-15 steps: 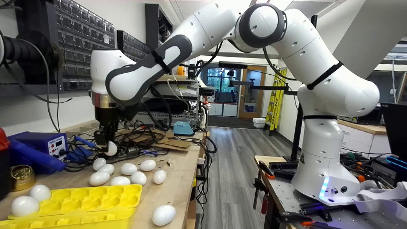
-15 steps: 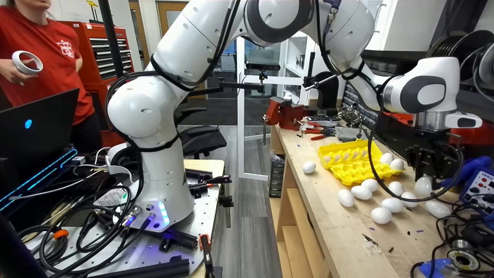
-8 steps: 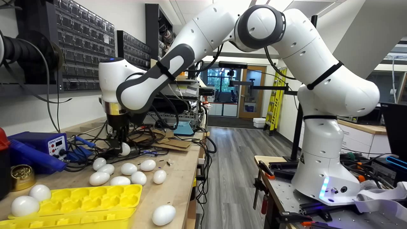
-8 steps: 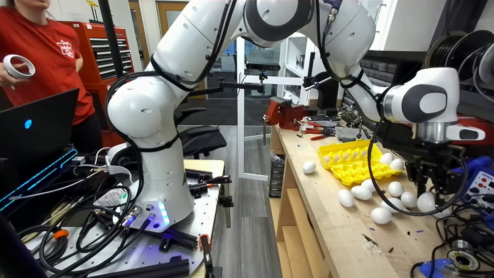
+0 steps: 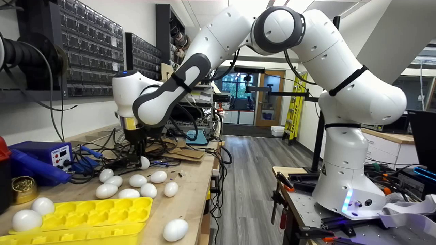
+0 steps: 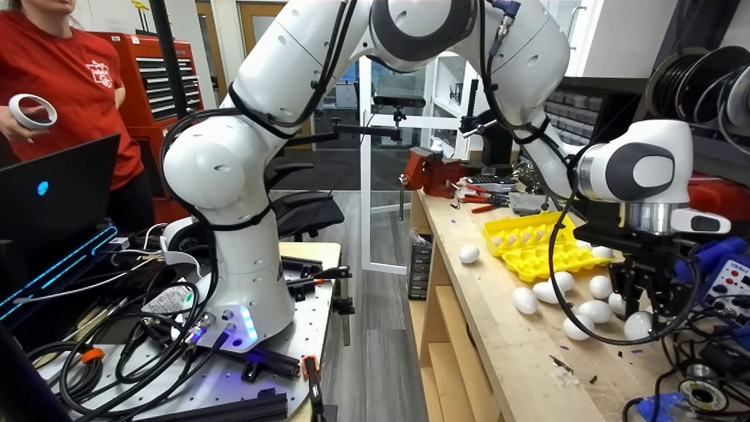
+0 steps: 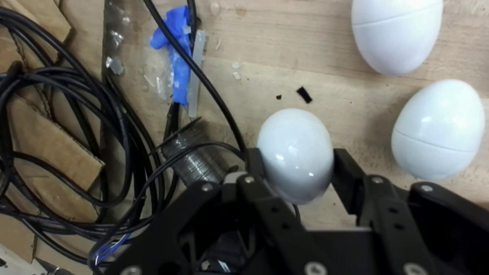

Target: Put the second egg from the second row of the egg tray on the table

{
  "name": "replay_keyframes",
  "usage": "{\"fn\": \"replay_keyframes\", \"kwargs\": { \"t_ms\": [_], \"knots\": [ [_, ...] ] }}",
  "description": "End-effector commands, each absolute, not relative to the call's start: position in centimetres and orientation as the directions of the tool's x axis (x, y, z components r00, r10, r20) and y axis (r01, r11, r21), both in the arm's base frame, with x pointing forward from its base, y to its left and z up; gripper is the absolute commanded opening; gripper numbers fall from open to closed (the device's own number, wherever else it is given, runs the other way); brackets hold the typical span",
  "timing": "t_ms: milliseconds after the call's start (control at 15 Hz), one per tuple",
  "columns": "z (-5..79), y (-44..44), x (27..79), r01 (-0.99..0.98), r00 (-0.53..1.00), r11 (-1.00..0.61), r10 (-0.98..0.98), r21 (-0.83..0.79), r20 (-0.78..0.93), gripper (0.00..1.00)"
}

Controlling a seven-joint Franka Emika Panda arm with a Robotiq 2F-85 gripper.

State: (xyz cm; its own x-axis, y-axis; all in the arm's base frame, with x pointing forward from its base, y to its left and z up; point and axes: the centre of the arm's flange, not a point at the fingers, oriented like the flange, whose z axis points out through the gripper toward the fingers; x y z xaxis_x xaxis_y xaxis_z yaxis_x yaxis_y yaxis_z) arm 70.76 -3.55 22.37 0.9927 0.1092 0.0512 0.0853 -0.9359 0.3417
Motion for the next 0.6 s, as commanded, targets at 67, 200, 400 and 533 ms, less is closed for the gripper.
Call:
{"fn": "replay_keyframes", "kwargs": {
  "t_ms": [67, 200, 400, 533],
  "knots": [
    [22.3, -2.9, 68.3, 0.061, 0.997, -0.940, 0.074, 0.337, 0.026, 0.23],
    [21.9, -2.6, 68.1, 0.062, 0.997, -0.943, 0.076, 0.326, 0.031, 0.23],
    [21.6, -2.0, 68.5, 0.062, 0.996, -0.948, 0.078, 0.312, 0.040, 0.23],
    [21.5, -1.6, 68.6, 0.062, 0.996, -0.950, 0.080, 0.305, 0.044, 0.23]
  ]
}}
